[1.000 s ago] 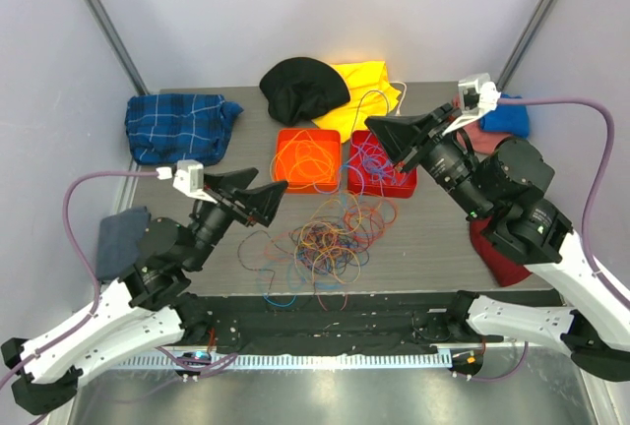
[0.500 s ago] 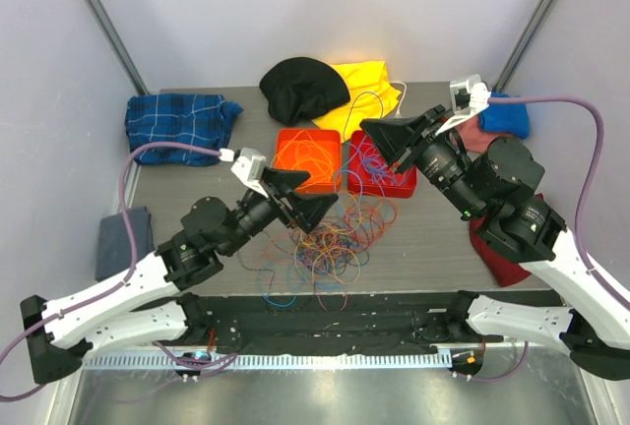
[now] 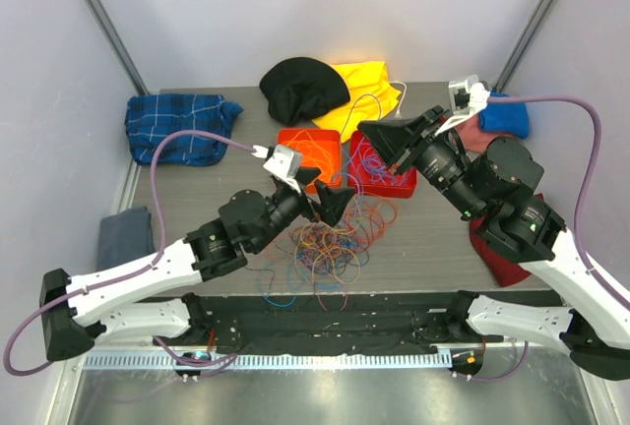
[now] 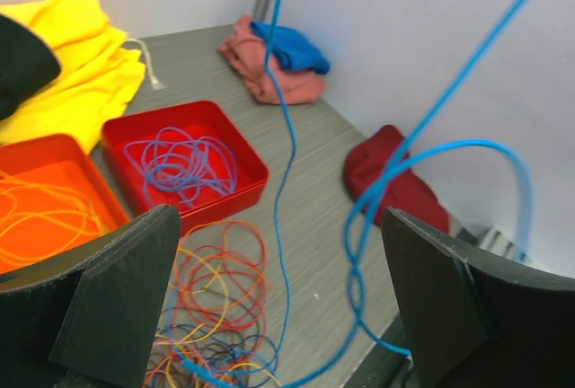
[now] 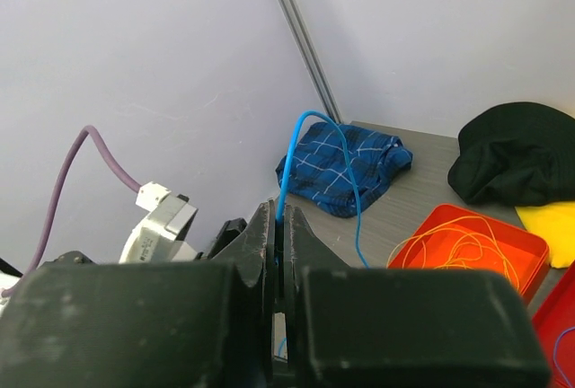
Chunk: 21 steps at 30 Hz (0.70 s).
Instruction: Untangle the cables
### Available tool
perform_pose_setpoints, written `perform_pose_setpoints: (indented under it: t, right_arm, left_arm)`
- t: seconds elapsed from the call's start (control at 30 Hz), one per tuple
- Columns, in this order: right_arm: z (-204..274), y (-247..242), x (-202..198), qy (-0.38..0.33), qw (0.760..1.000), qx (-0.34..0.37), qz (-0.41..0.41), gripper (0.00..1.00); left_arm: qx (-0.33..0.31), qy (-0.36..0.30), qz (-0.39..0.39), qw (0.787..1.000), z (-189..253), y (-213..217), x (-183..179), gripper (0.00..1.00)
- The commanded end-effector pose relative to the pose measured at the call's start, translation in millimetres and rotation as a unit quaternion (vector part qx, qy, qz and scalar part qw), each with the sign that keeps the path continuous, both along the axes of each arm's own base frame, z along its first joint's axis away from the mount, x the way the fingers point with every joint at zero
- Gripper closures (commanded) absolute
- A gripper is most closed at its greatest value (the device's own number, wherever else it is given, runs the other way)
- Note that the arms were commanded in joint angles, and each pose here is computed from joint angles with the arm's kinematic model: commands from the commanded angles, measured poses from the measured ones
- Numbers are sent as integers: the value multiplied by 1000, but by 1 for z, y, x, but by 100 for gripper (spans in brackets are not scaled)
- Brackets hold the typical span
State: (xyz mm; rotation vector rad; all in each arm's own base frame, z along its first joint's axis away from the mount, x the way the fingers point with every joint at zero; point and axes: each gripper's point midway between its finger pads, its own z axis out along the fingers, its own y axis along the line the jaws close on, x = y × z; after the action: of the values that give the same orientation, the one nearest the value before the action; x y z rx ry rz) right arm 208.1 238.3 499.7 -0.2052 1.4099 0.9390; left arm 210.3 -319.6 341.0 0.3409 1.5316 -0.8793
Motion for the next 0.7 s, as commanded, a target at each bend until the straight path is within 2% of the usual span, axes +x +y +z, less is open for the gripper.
perform_pose_setpoints:
  t: [0.0, 0.23, 0.4, 0.53, 0.67]
  right_arm:
    - [16, -2, -8, -14, 999, 26, 13, 99]
    - [21, 1, -14, -14, 999, 38, 30, 99]
    - [33, -7, -18, -24, 998, 44, 27, 99]
    - [40, -16, -20, -33, 998, 45, 17, 99]
    - [48, -25, -21, -46, 998, 42, 2, 99]
  left_arm:
    - [-16, -23, 56, 998, 22, 12, 16, 0]
    - [29, -18, 108, 994, -5, 10, 36, 3]
    - [101, 3, 177, 979, -44, 26, 52, 11]
    - [133, 36, 211, 968, -79, 45, 52, 13]
    - [134, 78, 230, 961, -112, 66, 43, 16]
